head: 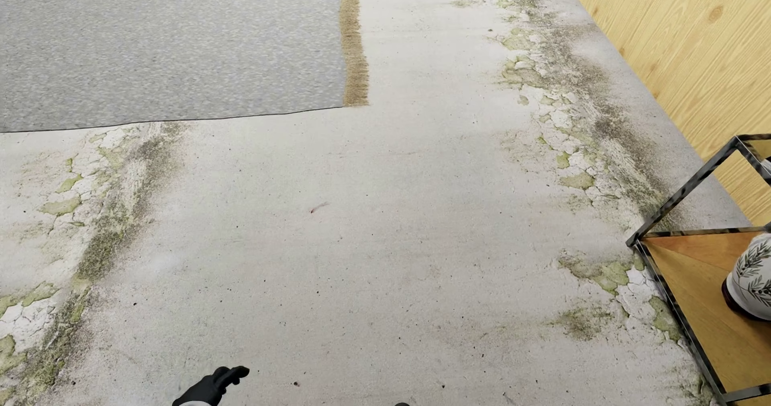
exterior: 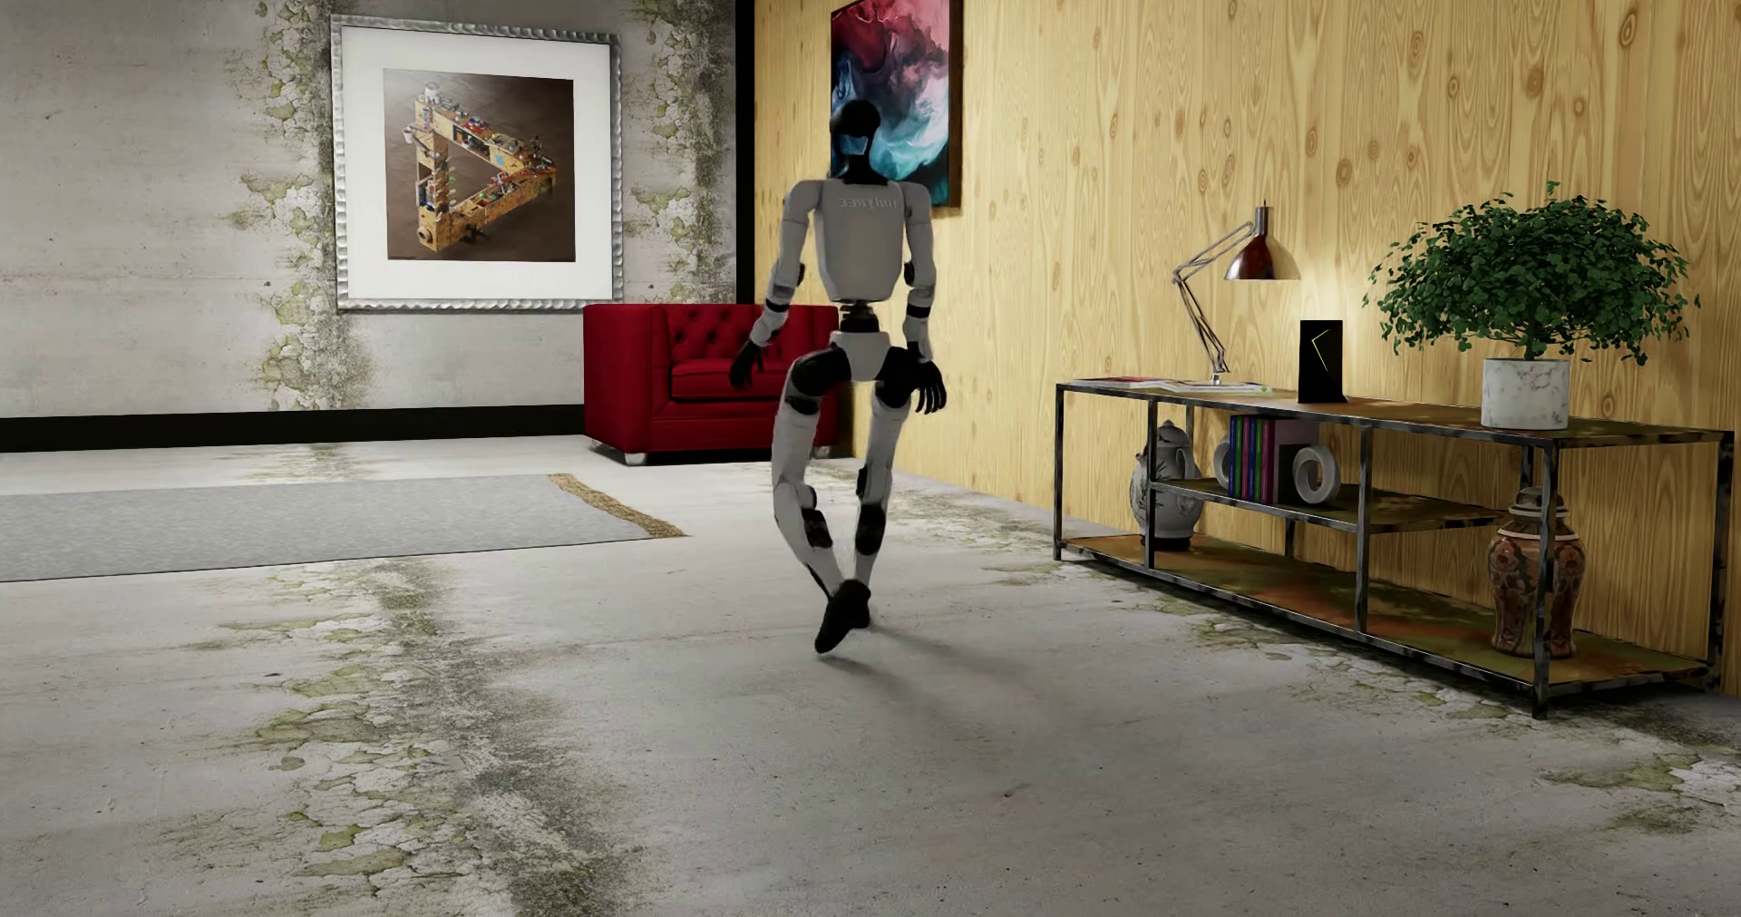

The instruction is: Approach the armchair

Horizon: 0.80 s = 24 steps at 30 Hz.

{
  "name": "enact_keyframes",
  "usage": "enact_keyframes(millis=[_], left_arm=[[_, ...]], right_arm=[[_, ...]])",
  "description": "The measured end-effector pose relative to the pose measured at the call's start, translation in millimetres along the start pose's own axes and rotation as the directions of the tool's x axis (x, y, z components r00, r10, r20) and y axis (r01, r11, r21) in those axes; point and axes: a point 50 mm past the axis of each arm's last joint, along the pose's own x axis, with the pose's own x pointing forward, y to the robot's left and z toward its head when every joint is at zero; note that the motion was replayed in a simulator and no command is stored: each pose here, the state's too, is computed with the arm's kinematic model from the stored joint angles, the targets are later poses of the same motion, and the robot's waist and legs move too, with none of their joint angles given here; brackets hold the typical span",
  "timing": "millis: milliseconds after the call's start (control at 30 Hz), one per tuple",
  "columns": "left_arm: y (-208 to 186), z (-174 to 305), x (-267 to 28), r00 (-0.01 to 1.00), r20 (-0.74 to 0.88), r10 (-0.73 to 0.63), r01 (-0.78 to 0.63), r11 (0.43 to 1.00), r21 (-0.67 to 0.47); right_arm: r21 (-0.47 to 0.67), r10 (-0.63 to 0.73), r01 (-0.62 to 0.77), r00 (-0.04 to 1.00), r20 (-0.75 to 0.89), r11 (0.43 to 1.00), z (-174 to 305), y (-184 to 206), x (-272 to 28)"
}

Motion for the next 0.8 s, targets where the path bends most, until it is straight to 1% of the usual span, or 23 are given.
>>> enact_keyframes(millis=[33,67,100,167,200,233,300,333,400,467,500,567,600,633,667,700,733,767,800], left_arm=[[-18.5,-5.4,-1.1,0.993,-0.025,-0.116,0.118,0.988,0.1],[-33.5,-14.8,-4.4,0.976,-0.054,-0.213,0.219,0.96,0.175],[-49.4,-24.7,-12.0,0.96,-0.085,-0.265,0.277,0.943,0.186],[-72.6,-42.4,-26.8,0.945,-0.154,-0.29,0.305,0.949,0.082],[-83.2,-50.6,-35.1,0.937,-0.187,-0.295,0.304,0.952,0.023],[-94.3,-56.1,-43.6,0.926,-0.213,-0.311,0.311,0.95,-0.034],[-114.6,-61.5,-58.1,0.896,-0.243,-0.37,0.367,0.928,-0.059],[-122.2,-61.5,-63.1,0.882,-0.242,-0.405,0.407,0.912,-0.046],[-129.4,-59.3,-67.9,0.857,-0.223,-0.465,0.469,0.882,-0.04],[-124.8,-57.1,-65.5,0.872,-0.208,-0.442,0.449,0.894,-0.018],[-121.9,-53.9,-63.5,0.884,-0.2,-0.423,0.426,0.904,-0.031],[-114.5,-49.3,-57.5,0.903,-0.218,-0.371,0.358,0.928,-0.101],[-110.2,-48.8,-53.4,0.906,-0.238,-0.351,0.328,0.935,-0.134],[-104.5,-48.1,-48.4,0.91,-0.252,-0.329,0.296,0.942,-0.16],[-94.2,-43.3,-40.4,0.921,-0.246,-0.301,0.267,0.95,-0.161],[-82.7,-38.5,-32.5,0.937,-0.231,-0.261,0.229,0.961,-0.157],[-68.4,-33.3,-24.4,0.956,-0.212,-0.203,0.172,0.972,-0.16],[-55.6,-32.0,-18.5,0.971,-0.19,-0.146,0.117,0.981,-0.154],[-40.4,-25.2,-11.6,0.984,-0.154,-0.09,0.065,0.986,-0.156]], right_arm=[[-0.013,-0.028,0.028,0.998,0.06,1.0,16.5,-12.0,2.2],[-0.016,-0.069,0.072,0.988,0.135,0.997,32.0,-25.1,3.7],[0.013,-0.133,0.133,0.97,0.204,0.991,52.0,-45.5,4.6],[0.143,-0.292,0.259,0.901,0.32,0.955,85.0,-84.8,-3.1],[0.207,-0.362,0.302,0.848,0.388,0.93,101.2,-102.0,-11.4],[0.248,-0.416,0.336,0.787,0.457,0.909,115.7,-117.5,-21.0],[0.272,-0.477,0.394,0.68,0.556,0.878,137.5,-140.3,-37.5],[0.268,-0.483,0.406,0.657,0.579,0.874,144.5,-146.5,-42.1],[0.248,-0.468,0.405,0.652,0.596,0.88,152.5,-148.5,-45.1],[0.208,-0.434,0.39,0.69,0.579,0.897,150.0,-137.2,-39.8],[0.169,-0.399,0.371,0.729,0.557,0.913,143.4,-126.4,-33.5],[0.054,-0.304,0.317,0.828,0.472,0.947,119.2,-98.0,-16.1],[-0.033,-0.235,0.269,0.89,0.391,0.963,99.9,-80.2,-5.7],[-0.157,-0.137,0.193,0.941,0.31,0.969,81.4,-61.8,2.4],[-0.31,-0.02,0.098,0.969,0.248,0.946,65.6,-46.7,7.1],[-0.413,0.071,0.014,0.979,0.19,0.911,52.1,-39.3,10.1],[-0.421,0.101,-0.033,0.985,0.139,0.906,39.2,-38.2,12.0],[-0.337,0.057,-0.016,0.992,0.11,0.941,26.5,-41.9,13.1],[-0.197,-0.032,0.049,0.996,0.088,0.979,16.6,-47.5,13.2]])
